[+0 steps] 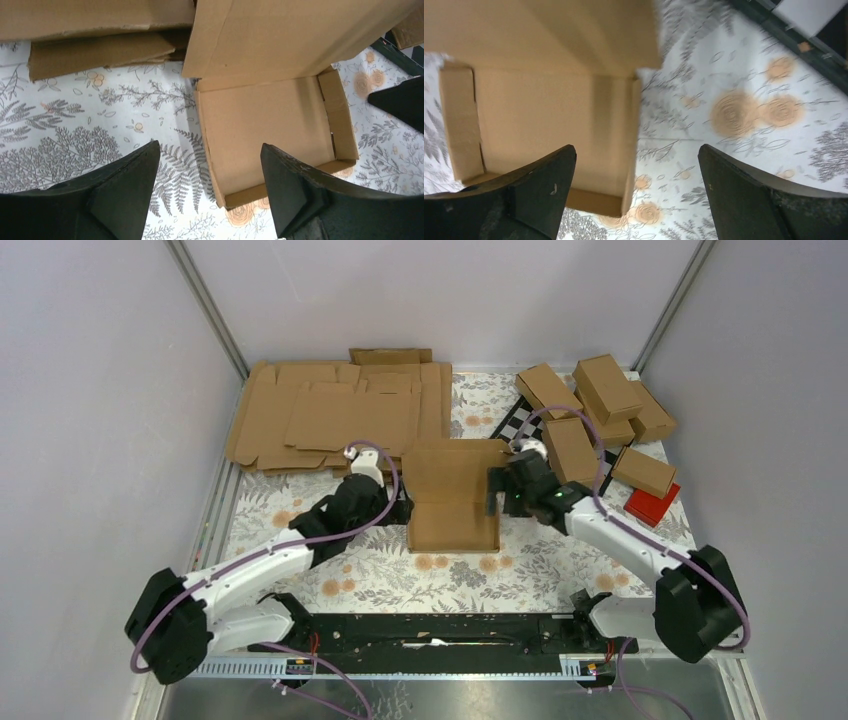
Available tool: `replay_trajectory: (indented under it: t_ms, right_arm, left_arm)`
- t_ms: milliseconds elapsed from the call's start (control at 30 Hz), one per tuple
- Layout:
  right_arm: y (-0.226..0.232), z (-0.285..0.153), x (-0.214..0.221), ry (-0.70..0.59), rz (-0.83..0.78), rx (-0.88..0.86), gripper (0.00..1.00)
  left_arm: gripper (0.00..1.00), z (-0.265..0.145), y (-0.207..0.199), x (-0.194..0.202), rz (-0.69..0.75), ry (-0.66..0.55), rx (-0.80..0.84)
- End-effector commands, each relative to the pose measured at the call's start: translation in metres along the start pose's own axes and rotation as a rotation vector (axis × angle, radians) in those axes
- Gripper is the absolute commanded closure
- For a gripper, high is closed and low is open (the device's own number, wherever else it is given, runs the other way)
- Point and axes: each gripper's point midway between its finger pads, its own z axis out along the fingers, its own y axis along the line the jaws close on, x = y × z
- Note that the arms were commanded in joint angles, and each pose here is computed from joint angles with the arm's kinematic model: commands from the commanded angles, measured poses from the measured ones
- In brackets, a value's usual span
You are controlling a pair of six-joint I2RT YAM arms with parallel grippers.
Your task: Fold the paper box
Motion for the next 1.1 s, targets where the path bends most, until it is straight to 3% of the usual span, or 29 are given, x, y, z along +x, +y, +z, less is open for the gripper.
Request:
replay_trajectory:
  t_ms: [0,133,433,800,933,1067]
  right_arm:
    - [-0.004,-0.023,-0.058,-0.14,0.052,-0.114,0.0]
    - [-0.011,-0.021,-0.081,-0.166,0.057,-0.107,0.0]
    - [0.004,0.002,-0.119,-0.201,0.05,-0.183,0.0]
    - [0.011,0.024,-0.122,-0.15,-0.099,-0.222,0.01]
    - [0.014,0.024,-0.121,-0.133,-0.099,-0.243,0.12]
    - [0.012,0.019,-0.119,-0.136,-0.077,-0.233,0.33]
  left_arm:
    - [0.22,0.008,-0.021,-0.048,0.013,-0.123,0.02]
    - [0.26,0.019,-0.014,-0.065,0.006,-0.134,0.01]
    - [0.23,0.041,-0.027,-0.087,0.047,-0.154,0.136]
    - [0.25,0.067,-0.02,-0.103,0.067,-0.141,0.092]
    - [0.33,0.074,-0.02,-0.101,0.075,-0.113,0.077]
    - [0.45,0.077,-0.023,-0.099,0.076,-0.105,0.093]
